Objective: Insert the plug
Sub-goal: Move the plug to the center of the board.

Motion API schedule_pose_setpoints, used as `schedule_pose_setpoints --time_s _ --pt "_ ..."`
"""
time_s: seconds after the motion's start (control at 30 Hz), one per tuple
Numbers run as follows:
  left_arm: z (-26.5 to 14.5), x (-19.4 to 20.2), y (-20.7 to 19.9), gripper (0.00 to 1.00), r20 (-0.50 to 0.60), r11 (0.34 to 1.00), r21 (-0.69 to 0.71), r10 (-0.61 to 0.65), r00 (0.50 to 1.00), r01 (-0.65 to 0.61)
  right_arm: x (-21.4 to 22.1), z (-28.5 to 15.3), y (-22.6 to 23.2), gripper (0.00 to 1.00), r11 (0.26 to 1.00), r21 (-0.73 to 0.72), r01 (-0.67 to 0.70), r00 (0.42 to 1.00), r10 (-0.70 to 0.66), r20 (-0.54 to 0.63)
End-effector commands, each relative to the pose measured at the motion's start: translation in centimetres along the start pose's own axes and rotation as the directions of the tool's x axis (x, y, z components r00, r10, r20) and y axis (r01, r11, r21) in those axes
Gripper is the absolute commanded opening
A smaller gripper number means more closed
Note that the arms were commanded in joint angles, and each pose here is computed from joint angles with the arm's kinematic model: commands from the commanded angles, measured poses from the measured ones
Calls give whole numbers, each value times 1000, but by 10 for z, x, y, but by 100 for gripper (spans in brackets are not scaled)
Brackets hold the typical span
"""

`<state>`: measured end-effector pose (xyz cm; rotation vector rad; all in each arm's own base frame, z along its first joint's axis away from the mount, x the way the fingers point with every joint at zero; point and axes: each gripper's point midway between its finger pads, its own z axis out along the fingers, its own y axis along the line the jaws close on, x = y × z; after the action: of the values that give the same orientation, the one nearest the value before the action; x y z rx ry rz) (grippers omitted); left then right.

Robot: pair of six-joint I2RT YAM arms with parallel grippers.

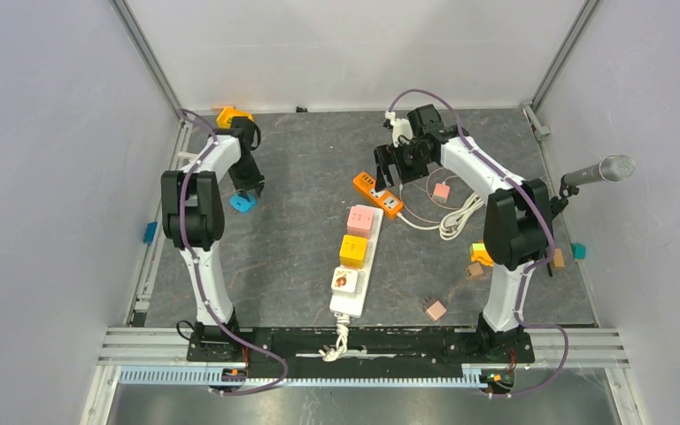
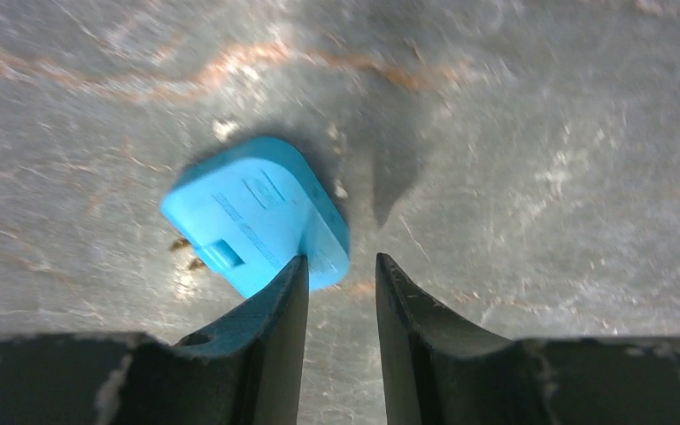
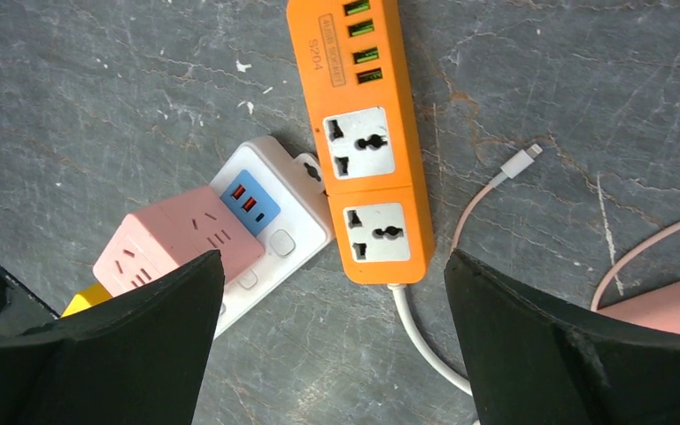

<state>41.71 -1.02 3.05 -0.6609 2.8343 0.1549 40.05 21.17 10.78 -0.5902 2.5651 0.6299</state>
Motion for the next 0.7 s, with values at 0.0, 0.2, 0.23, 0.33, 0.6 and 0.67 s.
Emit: schedule_pose_setpoints --time_s 0.0,0.2,0.23,0.33,0.6,0.67 --pt "-1 39 -45 40 -68 987 156 44 997 -33 -23 -16 17 98 998 -55 15 996 -10 91" --pt "-12 89 -85 41 -97 953 231 222 970 -195 -44 -24 33 98 993 -117 21 984 0 176" --pt "-14 97 -91 40 -94 946 232 254 963 -227 -47 -25 35 98 992 -121 22 983 1 185" --pt "-20 118 -101 41 -83 929 235 313 946 -287 -53 -26 40 98 991 -131 35 978 -7 207" --pt "-82 67 -118 49 121 899 374 198 973 -229 -50 -21 61 98 979 -187 79 977 -38 212" --pt "-90 41 -112 48 141 901 393 136 981 -181 -46 -19 67 98 975 -207 85 978 -42 202"
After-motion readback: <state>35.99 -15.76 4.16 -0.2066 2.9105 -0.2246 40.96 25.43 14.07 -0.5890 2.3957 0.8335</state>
